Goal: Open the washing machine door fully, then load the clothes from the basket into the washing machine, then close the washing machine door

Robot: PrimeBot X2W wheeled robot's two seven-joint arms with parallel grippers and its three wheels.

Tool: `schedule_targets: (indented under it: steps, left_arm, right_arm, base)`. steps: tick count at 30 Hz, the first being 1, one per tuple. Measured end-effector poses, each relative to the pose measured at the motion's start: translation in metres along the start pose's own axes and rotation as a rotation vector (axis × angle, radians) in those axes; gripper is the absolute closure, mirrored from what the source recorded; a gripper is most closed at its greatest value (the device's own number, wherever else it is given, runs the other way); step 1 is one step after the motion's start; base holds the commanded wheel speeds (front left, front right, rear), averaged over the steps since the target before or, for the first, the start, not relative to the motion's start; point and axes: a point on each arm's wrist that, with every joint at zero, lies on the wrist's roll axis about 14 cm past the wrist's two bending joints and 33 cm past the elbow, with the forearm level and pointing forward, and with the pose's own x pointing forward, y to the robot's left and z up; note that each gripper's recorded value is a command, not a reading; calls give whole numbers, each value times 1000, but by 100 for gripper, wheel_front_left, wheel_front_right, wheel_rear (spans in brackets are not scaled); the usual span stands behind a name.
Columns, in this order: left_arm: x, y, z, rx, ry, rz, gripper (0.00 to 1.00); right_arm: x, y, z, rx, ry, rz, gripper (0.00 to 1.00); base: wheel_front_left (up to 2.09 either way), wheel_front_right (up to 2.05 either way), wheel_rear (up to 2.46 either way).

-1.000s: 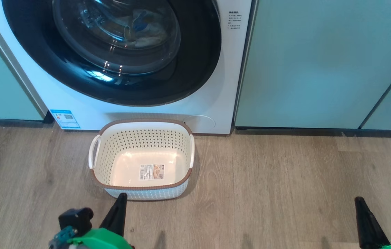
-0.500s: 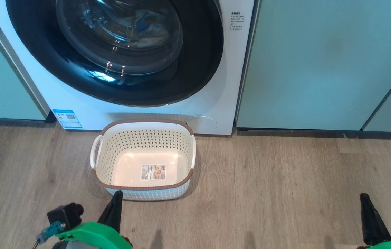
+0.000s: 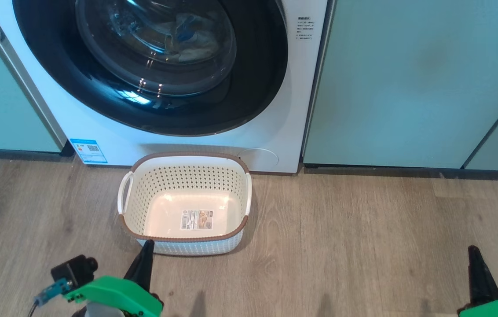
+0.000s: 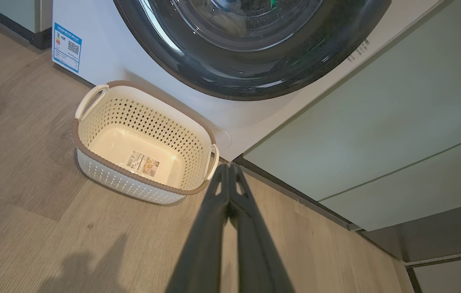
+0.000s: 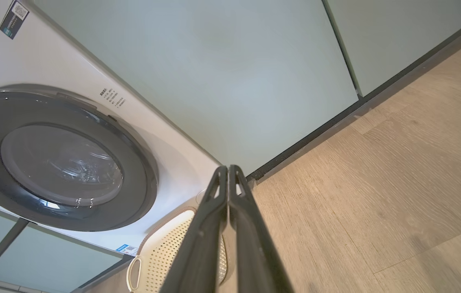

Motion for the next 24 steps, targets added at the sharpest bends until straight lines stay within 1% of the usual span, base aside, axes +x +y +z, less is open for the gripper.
schedule_targets:
  steps: [5,16,20,22,24]
  left_arm:
    - [-1,6,0,-61,2,18,100]
    - [2,5,3,-201,2,18,100]
    - [2,8,4,-235,-2,26,100]
    - [3,10,7,-280,-8,29,100]
    - [5,9,8,-302,-7,24,100]
  right_arm:
    - [1,-3,0,55,2,-12,100]
    - [6,-1,3,182,4,-16,100]
    - [8,-1,3,214,6,-16,100]
    - [11,2,6,258,2,-8,100]
    - [11,1,5,280,5,-11,100]
  base:
    - [0,0,0]
    - [0,0,0]
    - [0,0,0]
    - [0,0,0]
    - [0,0,0]
